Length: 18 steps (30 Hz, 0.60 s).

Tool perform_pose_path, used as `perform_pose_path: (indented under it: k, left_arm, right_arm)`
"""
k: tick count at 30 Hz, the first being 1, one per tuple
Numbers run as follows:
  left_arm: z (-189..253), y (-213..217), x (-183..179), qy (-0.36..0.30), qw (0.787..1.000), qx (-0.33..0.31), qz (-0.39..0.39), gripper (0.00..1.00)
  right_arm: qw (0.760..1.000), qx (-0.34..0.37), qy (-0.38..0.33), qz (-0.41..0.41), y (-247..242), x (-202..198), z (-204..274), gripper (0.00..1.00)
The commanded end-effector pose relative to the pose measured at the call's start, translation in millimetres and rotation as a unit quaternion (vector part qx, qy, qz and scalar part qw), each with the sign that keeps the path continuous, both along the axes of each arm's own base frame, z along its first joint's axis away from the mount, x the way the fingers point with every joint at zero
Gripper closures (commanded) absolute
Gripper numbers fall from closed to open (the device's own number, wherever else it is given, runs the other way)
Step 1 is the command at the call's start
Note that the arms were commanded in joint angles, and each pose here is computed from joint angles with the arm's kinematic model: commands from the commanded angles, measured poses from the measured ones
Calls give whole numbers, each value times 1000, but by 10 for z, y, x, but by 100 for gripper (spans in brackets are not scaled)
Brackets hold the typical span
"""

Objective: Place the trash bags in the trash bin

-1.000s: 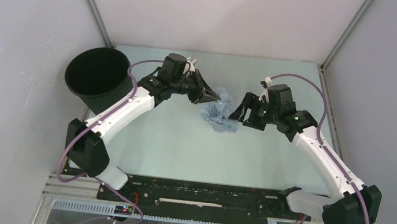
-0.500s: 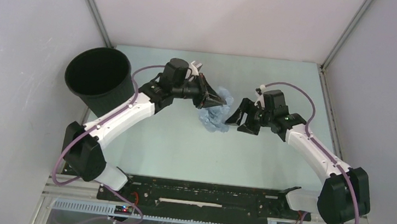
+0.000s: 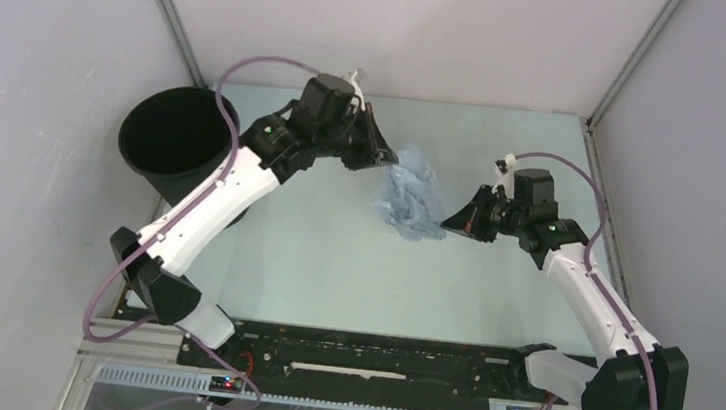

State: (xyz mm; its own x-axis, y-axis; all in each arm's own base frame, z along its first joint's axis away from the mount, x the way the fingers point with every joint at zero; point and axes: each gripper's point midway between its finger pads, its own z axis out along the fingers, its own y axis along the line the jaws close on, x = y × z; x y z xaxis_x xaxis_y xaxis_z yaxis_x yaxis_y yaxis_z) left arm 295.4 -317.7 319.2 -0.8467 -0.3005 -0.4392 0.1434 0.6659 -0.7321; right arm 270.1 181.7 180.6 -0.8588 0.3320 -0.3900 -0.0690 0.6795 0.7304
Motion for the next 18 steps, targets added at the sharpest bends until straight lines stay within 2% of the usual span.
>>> perform_pose_path:
  k: [1, 4, 9, 12, 15, 18]
  left_arm:
    - [90, 688, 148, -106, 969, 214, 68, 100]
    - [93, 824, 192, -114, 957, 256, 75, 100]
    - [-87, 759, 159, -95, 957, 270, 41, 100]
    - [-207, 595, 96, -61, 971, 231, 6, 100]
    - [-262, 434, 44, -24, 986, 165, -14, 100]
    - [-191, 325, 53, -4, 996, 86, -17, 100]
  right_arm:
    - [1000, -17, -18, 13, -84, -154, 229, 100]
    - [998, -67, -12, 8, -234, -223, 195, 100]
    - [993, -105, 13, 46, -293, -364, 145, 100]
    - [992, -107, 23, 69, -262, -456, 155, 99]
    - [992, -96, 18, 83, -232, -524, 202, 91]
    - [991, -92, 8, 96, -243, -585, 253, 78]
